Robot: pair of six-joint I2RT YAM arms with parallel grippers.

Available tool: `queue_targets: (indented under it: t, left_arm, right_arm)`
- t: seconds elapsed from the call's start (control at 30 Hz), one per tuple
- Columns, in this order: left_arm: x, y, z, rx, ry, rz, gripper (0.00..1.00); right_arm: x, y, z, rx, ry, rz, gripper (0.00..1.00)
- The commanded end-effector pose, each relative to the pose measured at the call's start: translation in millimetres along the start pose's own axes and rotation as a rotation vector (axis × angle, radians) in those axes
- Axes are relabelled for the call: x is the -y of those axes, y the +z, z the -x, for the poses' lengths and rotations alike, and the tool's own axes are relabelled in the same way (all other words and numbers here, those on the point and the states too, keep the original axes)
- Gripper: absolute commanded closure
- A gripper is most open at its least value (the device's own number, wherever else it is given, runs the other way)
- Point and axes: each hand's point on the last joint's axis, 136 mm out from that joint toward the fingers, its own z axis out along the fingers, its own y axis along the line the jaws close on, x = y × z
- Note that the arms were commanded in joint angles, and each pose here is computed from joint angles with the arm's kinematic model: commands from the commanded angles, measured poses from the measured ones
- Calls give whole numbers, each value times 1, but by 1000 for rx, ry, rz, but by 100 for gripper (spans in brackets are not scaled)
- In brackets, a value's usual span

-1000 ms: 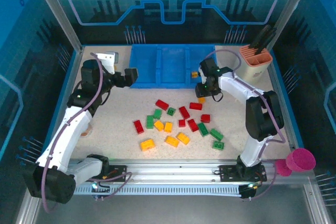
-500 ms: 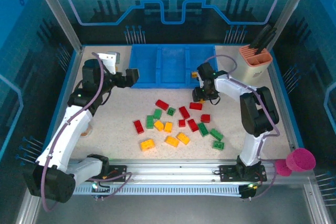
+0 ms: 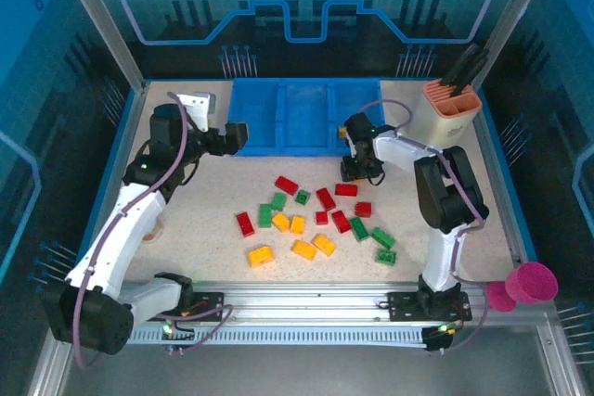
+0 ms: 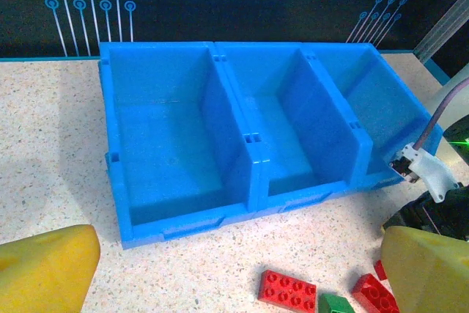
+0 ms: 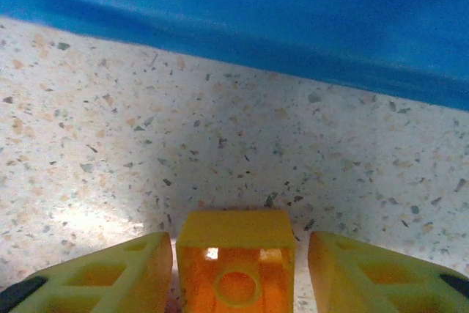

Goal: Sort the legos into containers by color
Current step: Pick up the lego from the center of the table.

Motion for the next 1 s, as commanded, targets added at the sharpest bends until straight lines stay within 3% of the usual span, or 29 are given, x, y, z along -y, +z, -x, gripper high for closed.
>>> queue_targets:
  t: [0.0,0.13,0.37,0.73,0.97]
  left_arm:
    - [2,-1,10,17,28,8,1]
    - [1,0,9,19,30,14,0]
    - [1,0,8,4,30,12,1]
    - [-3,-3,11,19,16,39,1]
    - [-5,-11,11,31,34,61,0]
  right_arm:
    - [-5,3,3,-6,-7,-5,53]
    - [-2,-1,2,-7,-13,-19,63]
    - [3,-48,24,94,-18,-16,66]
    - [22,-85,115,279,-9,-60,65]
    - [38,-65,164,308,12,-64,64]
